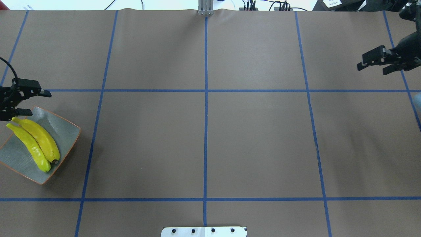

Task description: Transfer all bananas from basket to plate

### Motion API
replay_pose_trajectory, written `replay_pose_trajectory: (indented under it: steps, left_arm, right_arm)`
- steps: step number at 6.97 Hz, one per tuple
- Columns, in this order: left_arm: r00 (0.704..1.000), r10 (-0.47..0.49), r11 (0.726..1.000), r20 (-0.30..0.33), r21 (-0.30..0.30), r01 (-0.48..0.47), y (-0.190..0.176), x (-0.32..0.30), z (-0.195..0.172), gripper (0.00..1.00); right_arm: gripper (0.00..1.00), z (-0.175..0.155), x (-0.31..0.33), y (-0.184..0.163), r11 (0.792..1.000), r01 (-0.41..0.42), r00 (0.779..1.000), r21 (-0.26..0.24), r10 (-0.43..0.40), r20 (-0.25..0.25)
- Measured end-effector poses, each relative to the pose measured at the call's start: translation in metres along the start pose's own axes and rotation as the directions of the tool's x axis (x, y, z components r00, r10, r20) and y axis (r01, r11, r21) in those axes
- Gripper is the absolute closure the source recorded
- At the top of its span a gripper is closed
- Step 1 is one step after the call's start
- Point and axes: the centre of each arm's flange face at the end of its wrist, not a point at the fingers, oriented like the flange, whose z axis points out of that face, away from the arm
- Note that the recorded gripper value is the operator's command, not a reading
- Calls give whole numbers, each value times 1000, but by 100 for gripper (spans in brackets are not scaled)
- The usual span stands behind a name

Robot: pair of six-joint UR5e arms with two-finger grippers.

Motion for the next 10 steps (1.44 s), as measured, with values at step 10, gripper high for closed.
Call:
replay_pose_trajectory:
  steps: [10]
  left_arm:
    - [999, 30, 999, -20, -10, -30, -4, 52, 23, 0]
  right_arm:
    - [0, -16, 288, 39, 965, 248, 960, -79, -256, -113]
